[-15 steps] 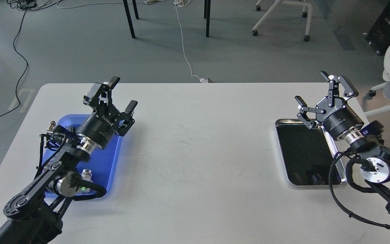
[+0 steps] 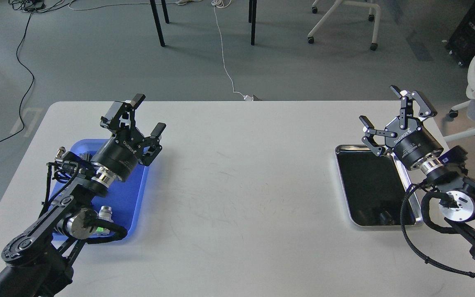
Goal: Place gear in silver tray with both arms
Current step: 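Reach the left gripper down into the blue tray toward a dark gear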
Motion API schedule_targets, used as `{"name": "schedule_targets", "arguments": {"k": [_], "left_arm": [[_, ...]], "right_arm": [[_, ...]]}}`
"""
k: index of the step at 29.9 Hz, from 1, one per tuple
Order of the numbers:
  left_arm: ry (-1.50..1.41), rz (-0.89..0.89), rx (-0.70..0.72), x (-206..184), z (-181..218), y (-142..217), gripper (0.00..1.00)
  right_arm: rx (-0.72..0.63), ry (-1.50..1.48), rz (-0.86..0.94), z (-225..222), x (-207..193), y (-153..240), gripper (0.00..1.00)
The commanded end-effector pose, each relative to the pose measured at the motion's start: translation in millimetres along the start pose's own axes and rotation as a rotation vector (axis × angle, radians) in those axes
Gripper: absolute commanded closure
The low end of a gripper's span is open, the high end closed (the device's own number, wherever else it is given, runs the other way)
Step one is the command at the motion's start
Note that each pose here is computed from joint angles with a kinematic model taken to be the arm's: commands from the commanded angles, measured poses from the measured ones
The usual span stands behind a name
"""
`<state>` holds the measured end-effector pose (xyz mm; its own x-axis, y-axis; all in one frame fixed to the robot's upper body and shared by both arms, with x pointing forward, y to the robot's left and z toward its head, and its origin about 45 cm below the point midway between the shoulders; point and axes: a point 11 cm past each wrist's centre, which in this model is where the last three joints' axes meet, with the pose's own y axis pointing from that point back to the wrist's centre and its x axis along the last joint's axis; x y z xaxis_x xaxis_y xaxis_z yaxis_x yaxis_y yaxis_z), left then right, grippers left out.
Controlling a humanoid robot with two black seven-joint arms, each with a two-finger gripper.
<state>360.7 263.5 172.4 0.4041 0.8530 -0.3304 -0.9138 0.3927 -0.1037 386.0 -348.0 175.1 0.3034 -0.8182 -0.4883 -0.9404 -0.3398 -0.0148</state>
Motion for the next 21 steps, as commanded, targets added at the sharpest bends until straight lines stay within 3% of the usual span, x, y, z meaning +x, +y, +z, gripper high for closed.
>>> {"name": "schedule_targets", "arguments": {"k": [1, 12, 13, 21], "left_arm": [[-0.023, -0.001, -0.010, 6.1, 8.3, 0.2, 0.02], [-0.023, -0.001, -0.010, 6.2, 8.4, 0.2, 0.02], [-0.312, -0.266, 0.013, 3.9, 46.8, 12.0, 0.02], [-0.910, -0.499, 0.247, 14.0, 67.3, 20.5, 0.03]], "right_arm": [[0.001, 0.001, -0.004, -0.7, -0.8, -1.0, 0.01], [0.001, 0.001, -0.004, -0.7, -0.8, -1.0, 0.01], [0.001, 0.001, -0.010, -0.6, -2.8, -2.3, 0.01], [0.002, 0.000, -0.012, -1.1, -3.6, -3.0, 0.01]]}}
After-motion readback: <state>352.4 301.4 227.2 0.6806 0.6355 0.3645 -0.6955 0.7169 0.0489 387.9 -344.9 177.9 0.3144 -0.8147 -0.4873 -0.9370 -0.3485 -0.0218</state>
